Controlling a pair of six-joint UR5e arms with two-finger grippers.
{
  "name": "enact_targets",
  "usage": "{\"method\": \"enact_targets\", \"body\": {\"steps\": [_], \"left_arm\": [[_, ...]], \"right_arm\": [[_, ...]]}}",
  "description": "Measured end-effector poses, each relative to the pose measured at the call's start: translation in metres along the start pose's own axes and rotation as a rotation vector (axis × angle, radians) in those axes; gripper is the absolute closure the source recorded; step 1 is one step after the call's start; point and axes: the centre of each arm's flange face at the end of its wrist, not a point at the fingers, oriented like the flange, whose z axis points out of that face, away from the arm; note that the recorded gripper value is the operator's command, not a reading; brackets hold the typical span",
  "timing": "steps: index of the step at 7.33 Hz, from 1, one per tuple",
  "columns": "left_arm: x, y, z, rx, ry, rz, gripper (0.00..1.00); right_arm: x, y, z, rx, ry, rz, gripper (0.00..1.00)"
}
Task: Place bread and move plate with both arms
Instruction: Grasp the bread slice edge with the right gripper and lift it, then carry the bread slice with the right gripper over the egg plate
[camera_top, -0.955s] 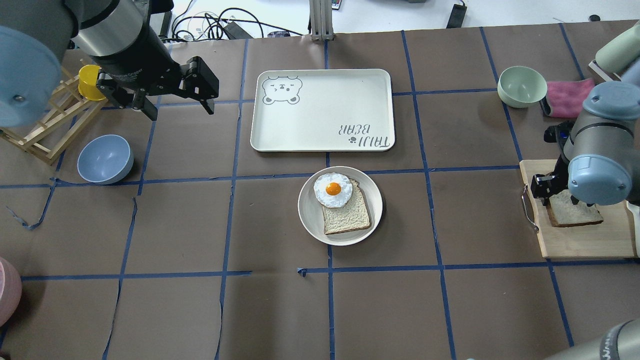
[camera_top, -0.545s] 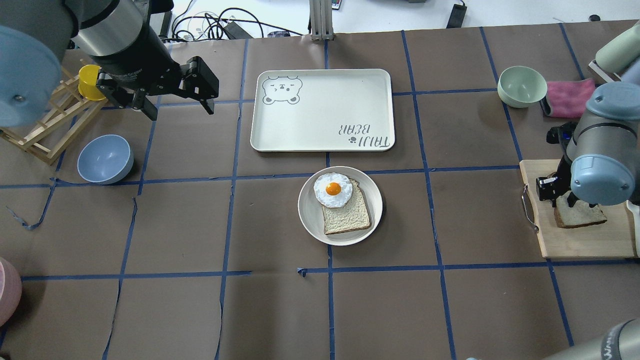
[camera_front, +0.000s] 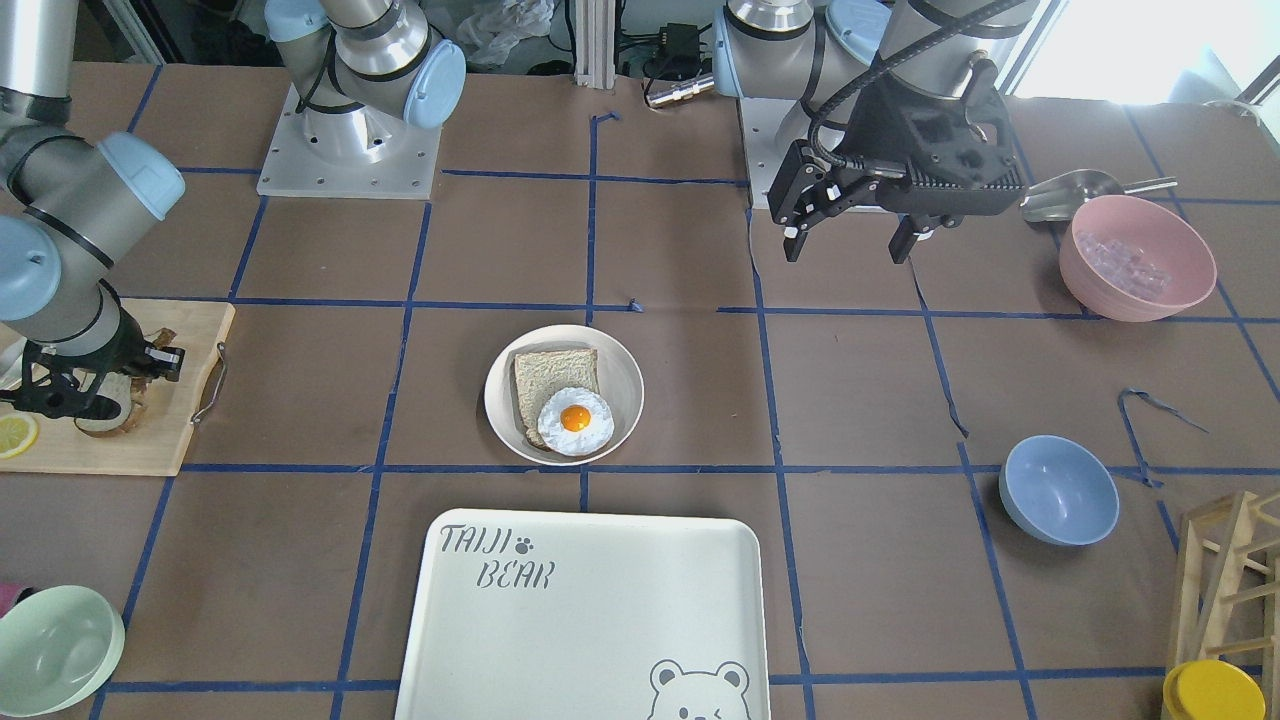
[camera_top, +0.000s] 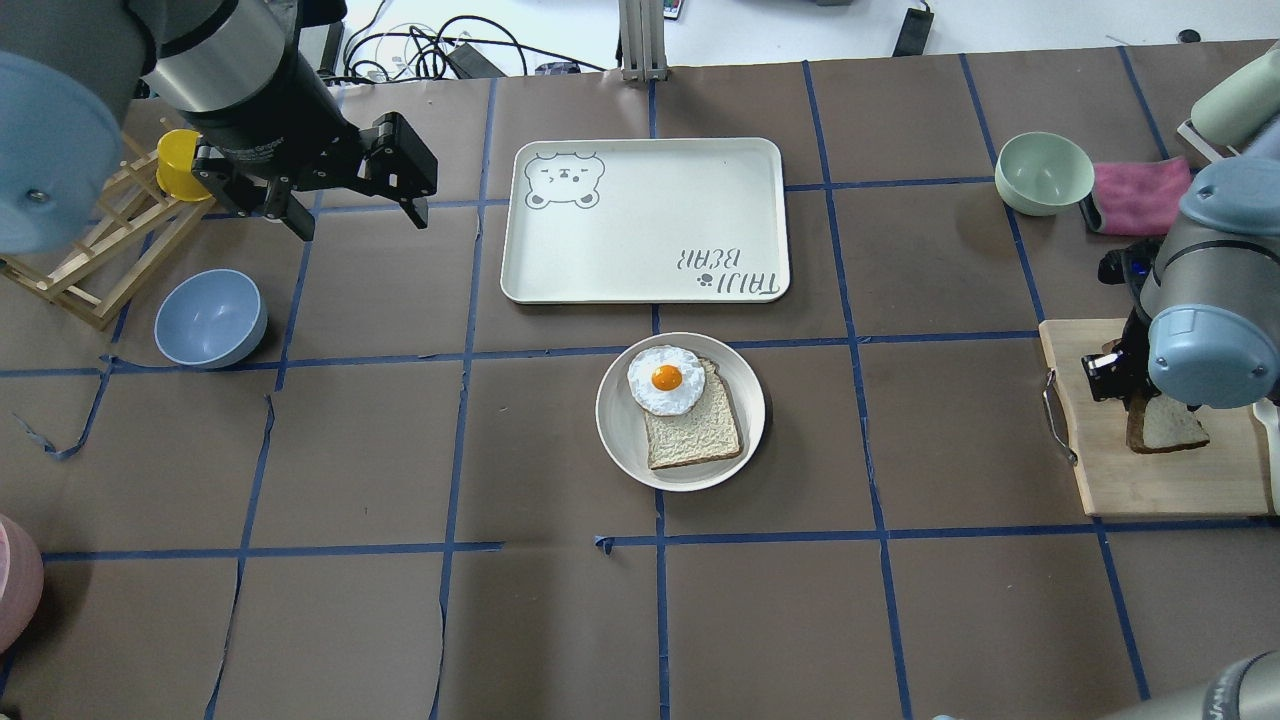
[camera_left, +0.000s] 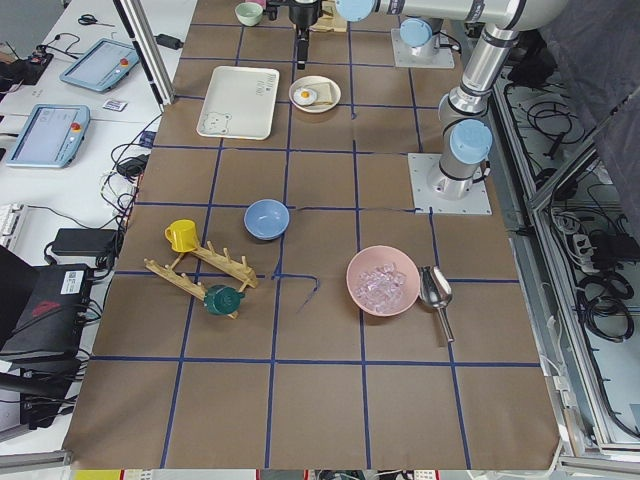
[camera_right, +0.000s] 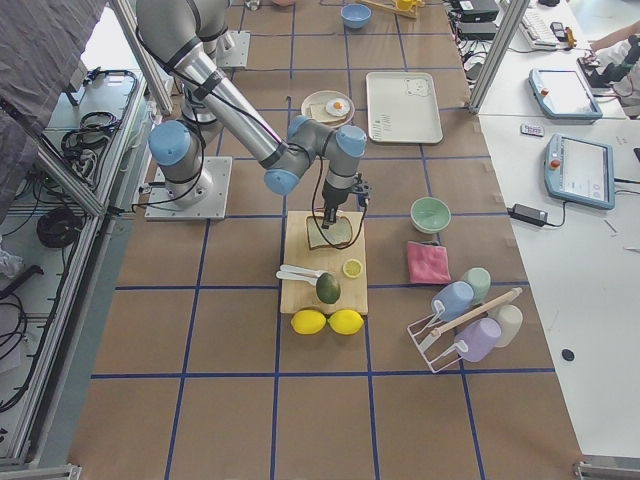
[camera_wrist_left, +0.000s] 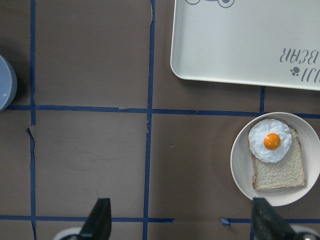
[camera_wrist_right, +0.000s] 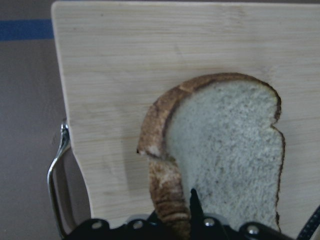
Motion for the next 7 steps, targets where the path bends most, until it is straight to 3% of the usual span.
{"method": "enact_targets", "body": {"steps": [4,7], "left_arm": [[-0.004,-0.002,-0.001,0.001,-0.001,-0.009,0.00],[-0.004,-0.001,-0.001,0.003,-0.001,-0.009,0.00]], "right_arm": [[-0.016,0.008,-0.060,0.069,0.021,-0.002,1.00],[-0.114,-0.010,-0.151,0.056,0.014,0.048,1.00]]}}
